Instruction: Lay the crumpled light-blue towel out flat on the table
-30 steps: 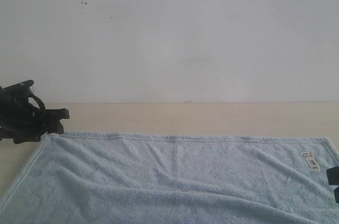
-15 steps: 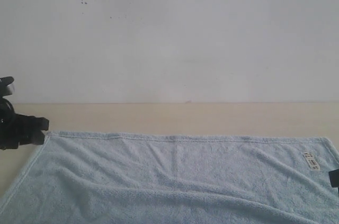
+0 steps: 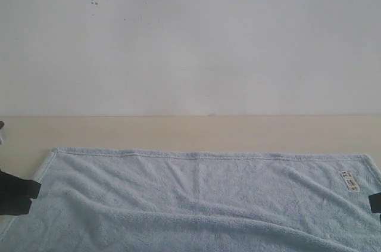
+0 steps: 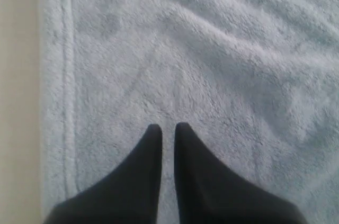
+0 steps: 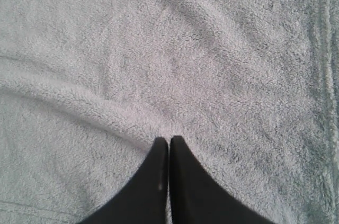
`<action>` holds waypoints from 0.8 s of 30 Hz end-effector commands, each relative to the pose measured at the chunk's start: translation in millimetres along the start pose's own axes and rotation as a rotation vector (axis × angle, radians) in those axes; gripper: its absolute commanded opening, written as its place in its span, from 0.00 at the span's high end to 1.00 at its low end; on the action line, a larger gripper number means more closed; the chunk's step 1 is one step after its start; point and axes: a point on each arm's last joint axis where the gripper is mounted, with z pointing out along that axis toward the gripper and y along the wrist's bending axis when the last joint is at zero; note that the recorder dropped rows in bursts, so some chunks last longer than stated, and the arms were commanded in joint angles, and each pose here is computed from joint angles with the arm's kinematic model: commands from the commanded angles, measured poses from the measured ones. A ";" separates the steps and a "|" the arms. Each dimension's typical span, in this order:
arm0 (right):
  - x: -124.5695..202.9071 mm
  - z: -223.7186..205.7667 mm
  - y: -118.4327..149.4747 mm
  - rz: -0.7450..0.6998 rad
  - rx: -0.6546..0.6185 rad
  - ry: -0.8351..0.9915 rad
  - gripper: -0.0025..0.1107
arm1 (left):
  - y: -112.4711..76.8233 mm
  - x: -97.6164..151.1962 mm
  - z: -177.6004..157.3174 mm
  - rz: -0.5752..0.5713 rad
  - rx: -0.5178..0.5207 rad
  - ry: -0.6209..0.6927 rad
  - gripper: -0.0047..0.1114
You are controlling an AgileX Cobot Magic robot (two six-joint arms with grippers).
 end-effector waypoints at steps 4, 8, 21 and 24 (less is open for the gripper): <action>1.5 0.3 -0.1 0.004 -0.005 0.009 0.98 | -8.8 23.8 1.0 0.014 0.090 0.119 0.89; 2.9 0.2 1.6 0.006 -0.023 0.024 0.98 | -6.7 38.0 4.6 -0.017 0.067 0.139 0.89; 2.0 0.2 1.6 0.022 -0.023 0.014 0.98 | 3.6 52.6 6.5 -0.038 -0.046 0.201 0.89; 1.8 0.2 1.5 0.024 -0.022 0.012 0.98 | 4.5 53.5 7.4 -0.021 -0.051 0.211 0.89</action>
